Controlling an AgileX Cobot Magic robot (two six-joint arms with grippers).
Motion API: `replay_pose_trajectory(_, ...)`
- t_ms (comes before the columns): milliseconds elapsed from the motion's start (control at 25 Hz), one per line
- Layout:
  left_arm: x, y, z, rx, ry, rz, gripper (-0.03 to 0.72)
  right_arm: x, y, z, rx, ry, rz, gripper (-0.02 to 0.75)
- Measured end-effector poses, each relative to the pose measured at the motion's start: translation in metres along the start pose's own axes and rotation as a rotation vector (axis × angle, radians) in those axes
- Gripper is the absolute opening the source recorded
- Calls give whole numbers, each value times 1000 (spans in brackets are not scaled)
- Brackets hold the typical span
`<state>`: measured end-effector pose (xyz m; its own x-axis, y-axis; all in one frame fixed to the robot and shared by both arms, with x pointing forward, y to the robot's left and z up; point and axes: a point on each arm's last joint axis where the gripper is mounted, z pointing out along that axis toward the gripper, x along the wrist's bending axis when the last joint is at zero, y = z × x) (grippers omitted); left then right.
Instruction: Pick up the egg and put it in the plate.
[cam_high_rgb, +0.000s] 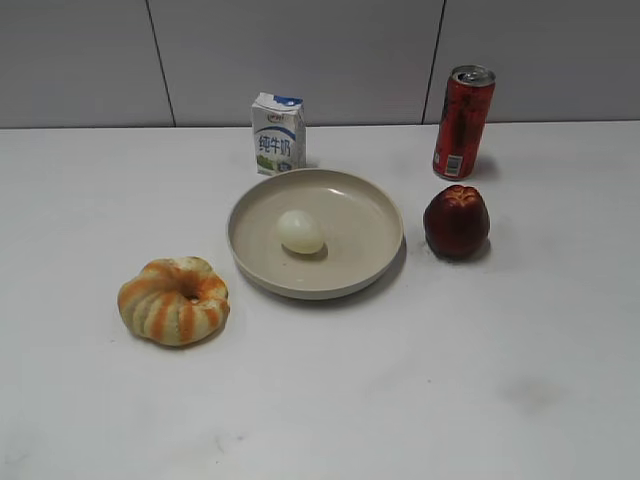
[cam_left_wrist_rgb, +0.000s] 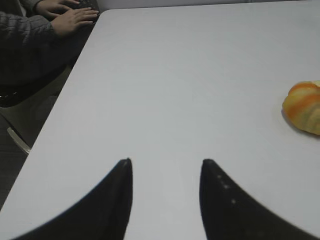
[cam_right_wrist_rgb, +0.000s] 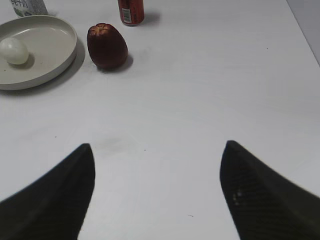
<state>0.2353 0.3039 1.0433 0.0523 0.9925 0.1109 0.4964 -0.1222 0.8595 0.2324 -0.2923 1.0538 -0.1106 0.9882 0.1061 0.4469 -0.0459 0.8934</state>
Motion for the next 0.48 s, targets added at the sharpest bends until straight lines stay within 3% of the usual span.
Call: replay_pose_trajectory(480,-1,0,0,-2,-15,7,299,0,0,0,0,0,0,588)
